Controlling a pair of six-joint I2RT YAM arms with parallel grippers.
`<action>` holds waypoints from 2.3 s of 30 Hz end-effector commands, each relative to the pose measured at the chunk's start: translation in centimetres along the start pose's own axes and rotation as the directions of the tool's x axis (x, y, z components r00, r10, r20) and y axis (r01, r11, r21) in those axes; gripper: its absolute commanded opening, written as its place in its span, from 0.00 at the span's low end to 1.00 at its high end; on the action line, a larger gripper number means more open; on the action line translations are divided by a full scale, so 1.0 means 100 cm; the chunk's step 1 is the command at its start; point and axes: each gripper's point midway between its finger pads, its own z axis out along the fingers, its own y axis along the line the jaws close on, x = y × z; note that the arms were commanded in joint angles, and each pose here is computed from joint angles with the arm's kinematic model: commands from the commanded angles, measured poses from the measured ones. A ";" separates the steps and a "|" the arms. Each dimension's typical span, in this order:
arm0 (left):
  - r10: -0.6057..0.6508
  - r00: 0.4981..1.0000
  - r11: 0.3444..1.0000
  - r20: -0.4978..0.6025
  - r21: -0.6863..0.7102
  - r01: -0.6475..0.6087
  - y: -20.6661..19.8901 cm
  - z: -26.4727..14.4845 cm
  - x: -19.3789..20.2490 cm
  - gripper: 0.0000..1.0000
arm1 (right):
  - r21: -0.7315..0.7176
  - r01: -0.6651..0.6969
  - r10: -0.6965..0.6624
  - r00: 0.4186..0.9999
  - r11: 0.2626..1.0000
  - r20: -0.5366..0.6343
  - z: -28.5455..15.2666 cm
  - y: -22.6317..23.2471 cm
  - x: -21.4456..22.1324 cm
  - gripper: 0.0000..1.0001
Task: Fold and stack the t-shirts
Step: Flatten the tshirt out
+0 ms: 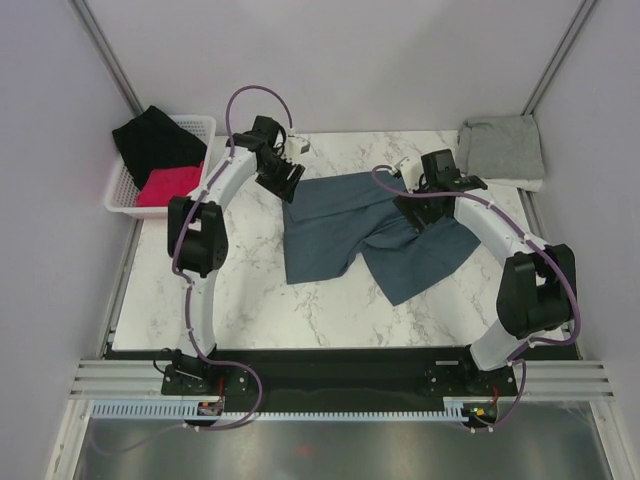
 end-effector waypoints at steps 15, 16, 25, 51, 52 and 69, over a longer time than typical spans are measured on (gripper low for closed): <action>0.163 0.984 0.986 -0.068 -0.030 -0.165 -0.017 0.025 -0.004 0.57 | 0.012 -0.033 0.033 0.999 0.999 0.035 0.000 -0.010 -0.005 0.79; 0.165 0.984 0.986 -0.070 -0.022 -0.166 -0.021 0.025 -0.002 0.57 | 0.011 -0.032 0.032 0.999 0.999 0.035 0.000 -0.010 -0.006 0.79; 0.164 0.980 0.987 -0.110 0.019 -0.162 -0.033 0.039 0.011 0.54 | 0.018 -0.031 0.030 0.999 0.999 0.034 0.001 -0.012 -0.009 0.79; 0.137 0.966 0.990 -0.219 0.046 -0.130 -0.033 0.069 0.046 0.47 | 0.021 -0.026 0.026 0.999 0.999 0.027 0.006 -0.013 -0.007 0.79; 0.133 0.967 0.991 -0.217 0.044 -0.126 -0.032 0.069 0.045 0.46 | 0.021 -0.026 0.026 0.999 0.999 0.027 0.006 -0.013 -0.007 0.79; 0.100 0.975 0.995 -0.198 0.051 -0.091 -0.038 0.062 0.039 0.09 | 0.135 -0.084 0.080 0.996 0.987 0.039 0.010 -0.052 -0.013 0.79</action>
